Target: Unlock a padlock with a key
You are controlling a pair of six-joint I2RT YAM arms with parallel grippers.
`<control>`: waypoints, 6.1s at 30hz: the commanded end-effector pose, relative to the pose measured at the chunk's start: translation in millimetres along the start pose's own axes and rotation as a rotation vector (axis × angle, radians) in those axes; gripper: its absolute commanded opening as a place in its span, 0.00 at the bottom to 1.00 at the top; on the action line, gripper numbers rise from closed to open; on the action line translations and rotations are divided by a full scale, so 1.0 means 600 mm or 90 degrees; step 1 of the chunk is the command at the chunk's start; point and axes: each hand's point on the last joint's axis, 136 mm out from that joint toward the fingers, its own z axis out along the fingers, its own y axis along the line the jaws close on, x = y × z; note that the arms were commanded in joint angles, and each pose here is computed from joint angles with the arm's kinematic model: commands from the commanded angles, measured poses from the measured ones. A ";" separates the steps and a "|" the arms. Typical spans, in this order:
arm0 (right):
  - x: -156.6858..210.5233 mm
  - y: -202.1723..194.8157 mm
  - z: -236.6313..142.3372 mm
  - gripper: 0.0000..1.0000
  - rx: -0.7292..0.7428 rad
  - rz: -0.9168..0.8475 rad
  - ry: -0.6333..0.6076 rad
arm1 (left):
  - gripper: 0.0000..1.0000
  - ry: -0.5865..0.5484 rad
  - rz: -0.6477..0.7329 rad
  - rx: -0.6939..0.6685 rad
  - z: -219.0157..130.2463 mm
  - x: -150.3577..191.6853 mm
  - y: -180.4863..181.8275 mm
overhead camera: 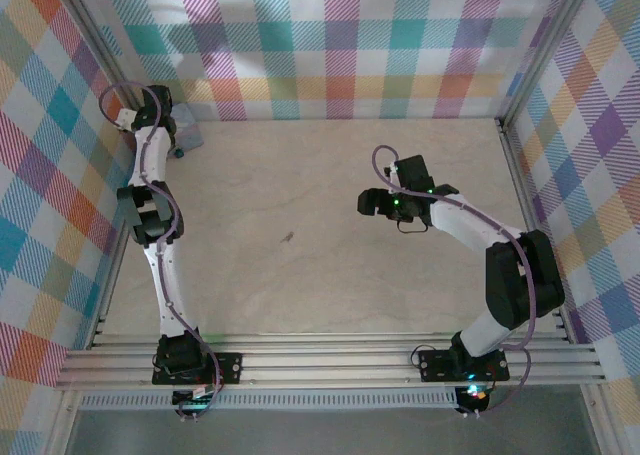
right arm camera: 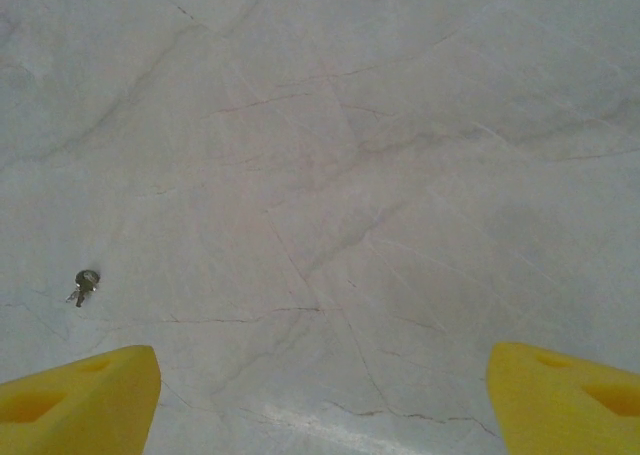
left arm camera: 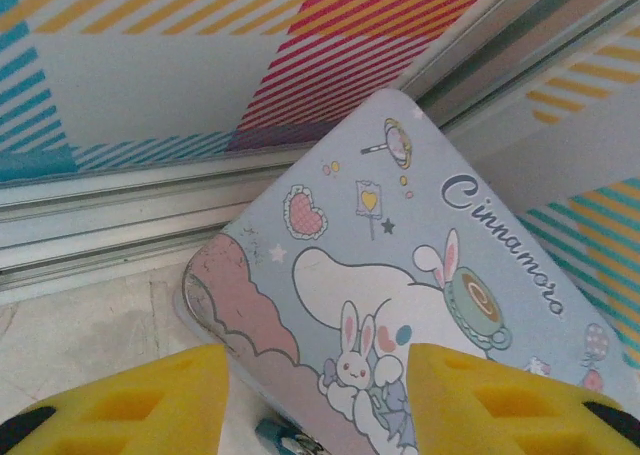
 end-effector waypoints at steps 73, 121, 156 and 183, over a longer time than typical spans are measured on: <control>0.009 0.025 0.009 0.85 -0.033 -0.022 -0.001 | 0.67 0.221 0.110 0.020 -0.017 0.079 0.064; 0.000 0.196 0.055 0.85 -0.050 -0.122 0.046 | 0.62 0.498 0.284 0.105 -0.307 0.232 0.309; 0.011 0.180 0.044 0.87 -0.021 -0.118 0.013 | 0.14 0.607 0.190 0.220 -0.259 0.262 0.281; -0.039 0.095 -0.029 0.87 -0.034 0.030 0.017 | 0.07 0.784 0.605 0.376 -0.456 0.522 0.158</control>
